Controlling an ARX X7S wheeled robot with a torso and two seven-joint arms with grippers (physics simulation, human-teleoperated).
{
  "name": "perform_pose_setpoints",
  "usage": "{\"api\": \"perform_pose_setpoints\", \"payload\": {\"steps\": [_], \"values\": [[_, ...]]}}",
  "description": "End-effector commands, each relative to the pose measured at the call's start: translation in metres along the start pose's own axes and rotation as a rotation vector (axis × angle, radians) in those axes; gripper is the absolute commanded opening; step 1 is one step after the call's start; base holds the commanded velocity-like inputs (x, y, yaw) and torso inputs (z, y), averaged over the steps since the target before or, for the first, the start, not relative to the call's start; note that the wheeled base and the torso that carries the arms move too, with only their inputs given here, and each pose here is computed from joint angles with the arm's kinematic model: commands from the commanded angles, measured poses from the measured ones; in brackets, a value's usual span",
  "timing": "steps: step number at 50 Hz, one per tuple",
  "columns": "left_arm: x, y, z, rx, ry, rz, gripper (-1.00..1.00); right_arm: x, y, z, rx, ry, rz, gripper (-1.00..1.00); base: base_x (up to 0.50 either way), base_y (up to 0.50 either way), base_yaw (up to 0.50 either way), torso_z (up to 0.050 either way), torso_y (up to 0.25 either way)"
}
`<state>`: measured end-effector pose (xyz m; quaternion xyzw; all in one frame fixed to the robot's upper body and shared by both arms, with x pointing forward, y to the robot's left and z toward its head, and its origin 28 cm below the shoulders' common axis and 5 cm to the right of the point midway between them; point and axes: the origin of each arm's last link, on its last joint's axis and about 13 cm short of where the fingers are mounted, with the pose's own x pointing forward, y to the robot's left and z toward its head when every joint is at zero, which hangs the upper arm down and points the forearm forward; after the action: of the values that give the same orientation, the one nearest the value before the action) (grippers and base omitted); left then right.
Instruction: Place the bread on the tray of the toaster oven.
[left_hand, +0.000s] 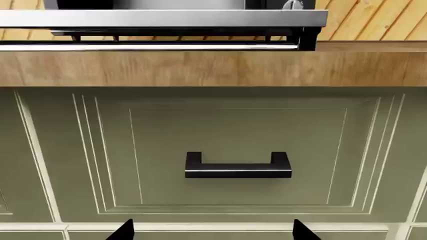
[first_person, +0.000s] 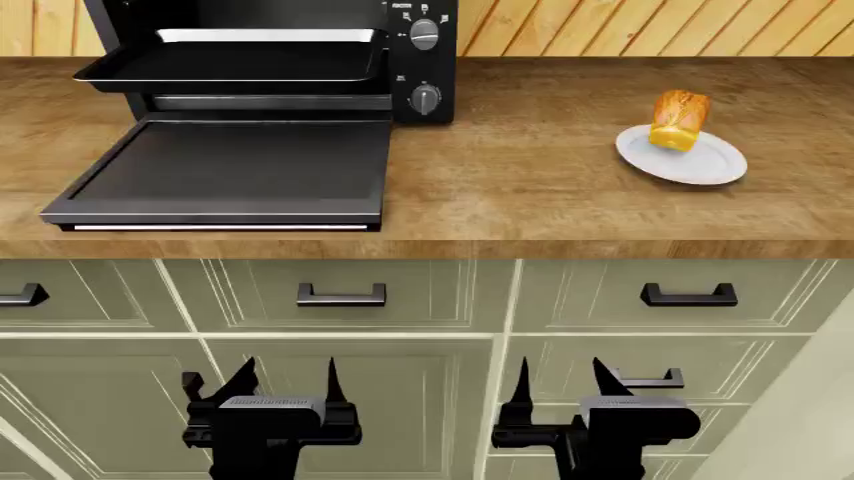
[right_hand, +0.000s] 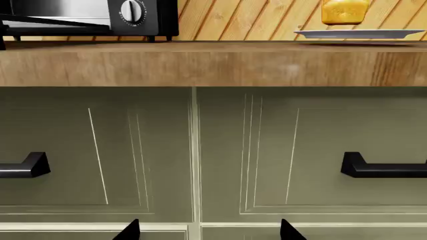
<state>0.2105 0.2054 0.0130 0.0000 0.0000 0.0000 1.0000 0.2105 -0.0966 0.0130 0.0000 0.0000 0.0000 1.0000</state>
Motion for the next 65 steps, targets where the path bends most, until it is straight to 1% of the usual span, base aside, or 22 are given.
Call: {"api": "perform_pose_setpoints", "payload": {"steps": [1,12,27,28,29,30,31,32,34,35,39,41,42,44,45,47,48,51,58,60,64,65], "values": [[0.0,0.0,0.0,0.0,0.001,-0.002,1.0,0.0,0.0,-0.001,0.0,0.005,0.0,1.0,0.0,0.0,0.0,0.0,0.0],[0.0,0.0,-0.001,0.002,0.006,0.003,1.0,-0.003,0.001,0.0,-0.003,0.001,0.024,1.0,0.0,-0.01,0.0,0.0,0.0],[0.0,0.0,-0.001,0.004,0.006,0.006,1.0,-0.004,0.001,0.0,0.007,-0.012,0.022,1.0,0.0,-0.5,0.0,0.0,0.0],[-0.001,0.002,0.001,-0.064,-0.016,0.015,1.0,-0.006,0.003,0.002,-0.017,-0.037,0.03,1.0,0.0,0.0,0.0,0.0,0.0],[-0.002,0.006,0.0,-0.094,0.006,0.002,1.0,-0.006,0.002,0.002,-0.016,-0.026,0.025,1.0,0.0,0.0,0.0,0.0,0.0],[-0.003,0.008,0.004,-0.133,0.011,-0.01,1.0,-0.005,0.0,0.007,0.023,-0.002,0.019,1.0,0.0,0.0,0.0,0.0,0.0],[-0.005,0.008,0.011,-0.099,0.005,-0.008,1.0,-0.007,-0.001,0.017,0.028,-0.007,0.017,1.0,0.0,0.0,0.0,0.0,0.0],[-0.007,0.01,0.023,-0.127,-0.011,-0.019,1.0,-0.009,-0.001,0.029,0.035,-0.026,0.026,1.0,0.0,0.0,0.0,0.0,0.0],[-0.012,0.015,0.05,-0.111,-0.043,0.002,1.0,-0.012,-0.004,0.052,-0.012,-0.065,0.041,1.0,0.0,0.0,0.0,0.0,0.0],[-0.016,0.016,0.061,-0.106,-0.051,0.014,1.0,-0.015,-0.006,0.066,0.031,-0.089,0.056,1.0,0.0,0.0,0.0,0.0,0.0],[-0.049,0.017,0.12,-0.028,-0.187,0.068,1.0,-0.031,-0.017,0.113,0.056,-0.155,0.047,1.0,0.0,0.0,0.0,0.0,0.0],[-0.067,0.019,0.141,-0.029,-0.234,0.077,1.0,-0.044,-0.018,0.13,0.06,-0.205,0.053,1.0,0.0,0.0,0.0,0.0,0.0],[-0.072,0.021,0.146,0.013,-0.259,0.093,1.0,-0.05,-0.018,0.137,0.062,-0.226,0.061,1.0,0.0,0.0,0.0,0.0,0.0],[-0.084,0.012,0.159,-0.107,-0.308,-0.026,1.0,-0.058,-0.017,0.152,0.071,-0.24,0.069,1.0,0.0,0.0,0.0,0.0,0.0],[-0.09,0.01,0.165,-0.163,-0.304,-0.048,1.0,-0.058,-0.019,0.16,0.062,-0.257,0.07,1.0,0.0,0.0,0.0,0.0,0.0],[-0.097,0.018,0.182,-0.217,-0.322,0.026,1.0,-0.058,-0.022,0.186,0.037,-0.328,0.113,1.0,0.0,0.0,0.0,0.0,0.0],[-0.099,0.027,0.191,-0.197,-0.32,0.111,1.0,-0.06,-0.023,0.199,0.032,-0.332,0.125,1.0,0.0,0.0,0.0,0.0,0.0],[-0.097,0.054,0.221,0.066,-0.337,0.087,1.0,-0.065,-0.025,0.231,0.065,-0.344,0.068,1.0,0.0,0.0,0.0,0.0,0.0],[-0.078,0.053,0.282,0.095,-0.337,0.035,1.0,-0.061,-0.026,0.285,0.01,-0.394,0.083,1.0,0.0,0.0,0.0,0.0,0.0],[-0.072,0.053,0.306,0.106,-0.367,0.027,1.0,-0.053,-0.028,0.292,0.007,-0.377,0.075,1.0,0.0,0.0,0.0,0.0,0.0],[-0.054,0.054,0.344,0.186,-0.383,0.031,1.0,-0.039,-0.033,0.304,0.021,-0.356,0.05,1.0,0.1,0.0,0.0,0.0,0.0],[-0.052,0.057,0.355,0.17,-0.414,0.012,1.0,-0.038,-0.034,0.308,0.012,-0.365,0.039,1.0,0.14,0.0,0.0,0.0,0.0]]}}
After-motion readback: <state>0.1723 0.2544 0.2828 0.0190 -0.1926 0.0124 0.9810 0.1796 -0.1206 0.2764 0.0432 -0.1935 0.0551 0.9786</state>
